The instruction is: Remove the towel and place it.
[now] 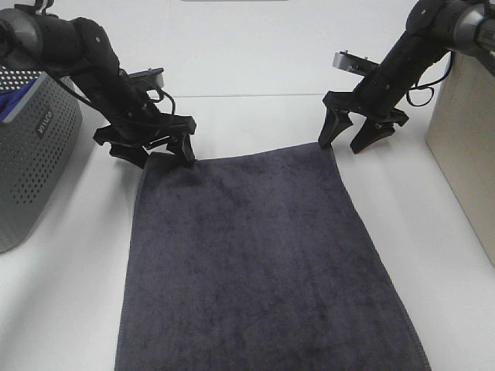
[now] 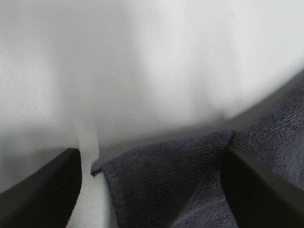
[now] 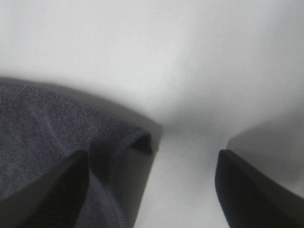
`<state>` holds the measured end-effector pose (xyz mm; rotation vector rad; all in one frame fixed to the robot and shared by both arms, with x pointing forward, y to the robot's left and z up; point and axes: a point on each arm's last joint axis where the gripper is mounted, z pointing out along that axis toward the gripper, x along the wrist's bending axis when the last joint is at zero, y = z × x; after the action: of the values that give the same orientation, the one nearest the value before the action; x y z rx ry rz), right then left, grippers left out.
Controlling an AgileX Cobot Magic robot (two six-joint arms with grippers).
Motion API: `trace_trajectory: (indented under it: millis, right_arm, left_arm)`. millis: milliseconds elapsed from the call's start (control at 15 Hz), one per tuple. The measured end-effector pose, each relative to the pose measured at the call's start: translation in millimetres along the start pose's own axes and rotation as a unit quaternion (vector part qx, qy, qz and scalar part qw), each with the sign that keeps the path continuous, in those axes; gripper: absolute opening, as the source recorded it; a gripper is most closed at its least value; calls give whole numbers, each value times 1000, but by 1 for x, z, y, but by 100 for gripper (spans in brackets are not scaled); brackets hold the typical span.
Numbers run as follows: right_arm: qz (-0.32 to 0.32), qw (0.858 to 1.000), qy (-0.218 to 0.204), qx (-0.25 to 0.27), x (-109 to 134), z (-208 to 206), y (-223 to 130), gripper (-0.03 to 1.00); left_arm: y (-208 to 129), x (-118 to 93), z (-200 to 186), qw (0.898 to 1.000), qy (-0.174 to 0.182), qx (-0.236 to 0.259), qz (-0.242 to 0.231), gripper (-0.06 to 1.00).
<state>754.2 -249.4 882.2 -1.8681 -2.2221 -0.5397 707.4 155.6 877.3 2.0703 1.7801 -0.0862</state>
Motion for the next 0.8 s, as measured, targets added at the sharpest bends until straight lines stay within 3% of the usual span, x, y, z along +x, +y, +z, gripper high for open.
trace_trajectory:
  millis: [600, 800]
  right_arm:
    - [11, 1000, 28, 8, 17, 16, 0, 72]
    - [16, 999, 36, 10, 21, 20, 0, 62]
  left_arm:
    - [-1, -3, 1, 1000, -13, 6, -9, 76]
    - [-3, -4, 1, 1000, -16, 13, -10, 67]
